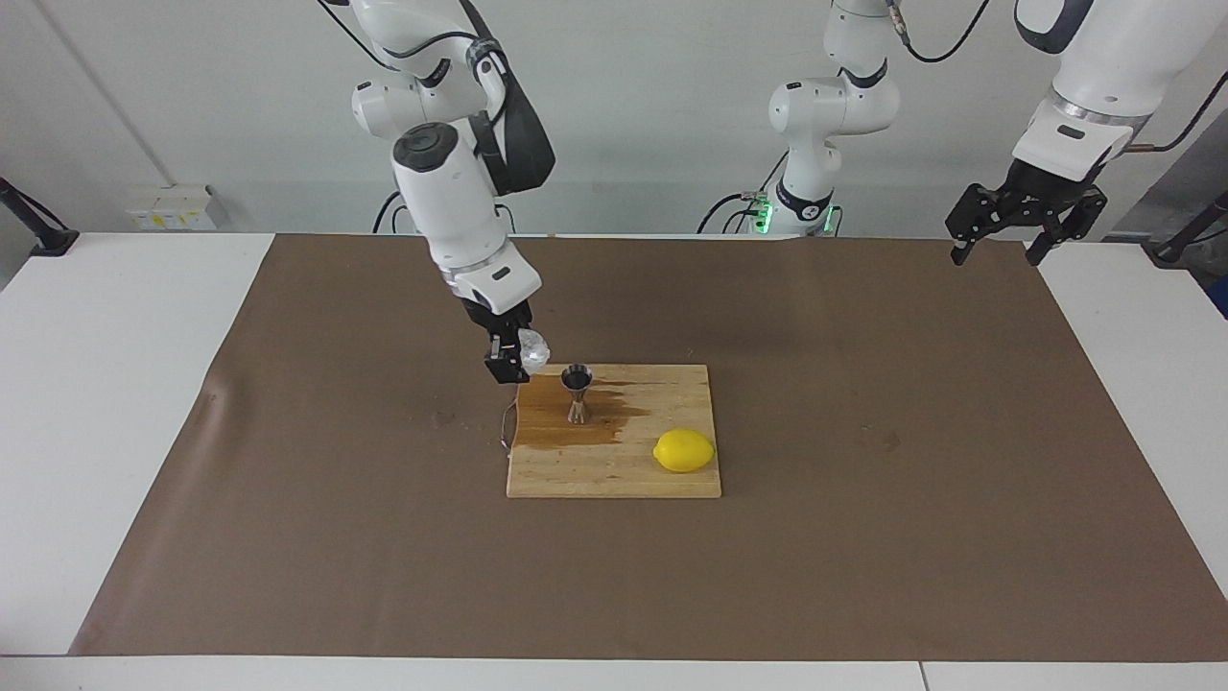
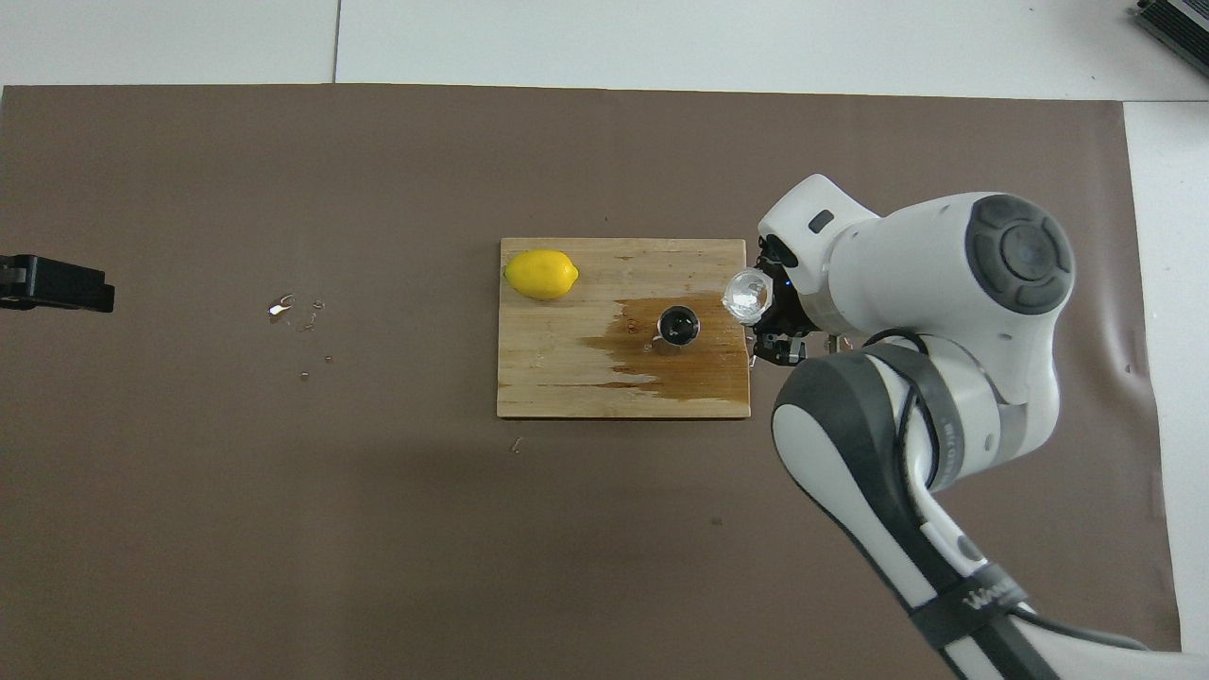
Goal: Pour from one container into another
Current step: 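Tilt the white cup upright and carry it back off the board, then lower the white cup onto the table and open the right gripper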
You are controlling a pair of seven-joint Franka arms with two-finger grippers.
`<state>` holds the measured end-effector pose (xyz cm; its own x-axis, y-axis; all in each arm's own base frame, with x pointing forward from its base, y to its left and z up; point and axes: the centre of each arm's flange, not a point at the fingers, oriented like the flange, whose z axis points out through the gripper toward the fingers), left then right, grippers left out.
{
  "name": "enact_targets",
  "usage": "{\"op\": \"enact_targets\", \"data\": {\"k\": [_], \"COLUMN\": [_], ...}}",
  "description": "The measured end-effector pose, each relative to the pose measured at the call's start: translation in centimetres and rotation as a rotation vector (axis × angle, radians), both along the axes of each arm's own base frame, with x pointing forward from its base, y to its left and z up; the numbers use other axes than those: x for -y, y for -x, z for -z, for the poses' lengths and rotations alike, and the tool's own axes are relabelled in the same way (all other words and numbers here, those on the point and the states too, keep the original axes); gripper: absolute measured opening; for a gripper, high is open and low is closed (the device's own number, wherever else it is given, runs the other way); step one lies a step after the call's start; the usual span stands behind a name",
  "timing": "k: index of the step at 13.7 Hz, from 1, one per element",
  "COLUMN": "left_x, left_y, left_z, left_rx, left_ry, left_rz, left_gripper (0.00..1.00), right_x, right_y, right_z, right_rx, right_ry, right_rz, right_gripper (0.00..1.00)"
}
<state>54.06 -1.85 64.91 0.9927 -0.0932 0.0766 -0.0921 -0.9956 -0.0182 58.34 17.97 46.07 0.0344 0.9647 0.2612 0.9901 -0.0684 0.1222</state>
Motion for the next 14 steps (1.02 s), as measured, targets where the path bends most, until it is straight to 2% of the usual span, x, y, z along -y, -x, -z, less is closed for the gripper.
{"op": "enact_targets", "data": {"k": [4,7,10,14], "left_x": [0.0,0.0,0.0,-0.9], "left_y": [0.0,0.0,0.0,0.0], "left_z": [0.0,0.1,0.3,0.3], "left_rx": [0.0,-0.003,-0.007,-0.005], "left_ry": [0.0,-0.001,-0.001,0.0], "left_rz": [-0.001,0.0,0.0,-0.022], "left_gripper": [1.0,1.0,1.0,1.0], "right_x": [7.5,12.3,15.3,16.2], "right_y": [-1.0,-0.5,-0.3,0.3], "right_z": [2.3,6.8,11.1,15.9], "right_rx": [-0.022,-0.047,-0.053,-0.028], "right_ry": [-0.129,-0.242,-0.265,-0.309], "right_rz": [-0.012,-0.016,-0.001,-0.034], "right_gripper": [0.49,0.49,0.49,0.49]}}
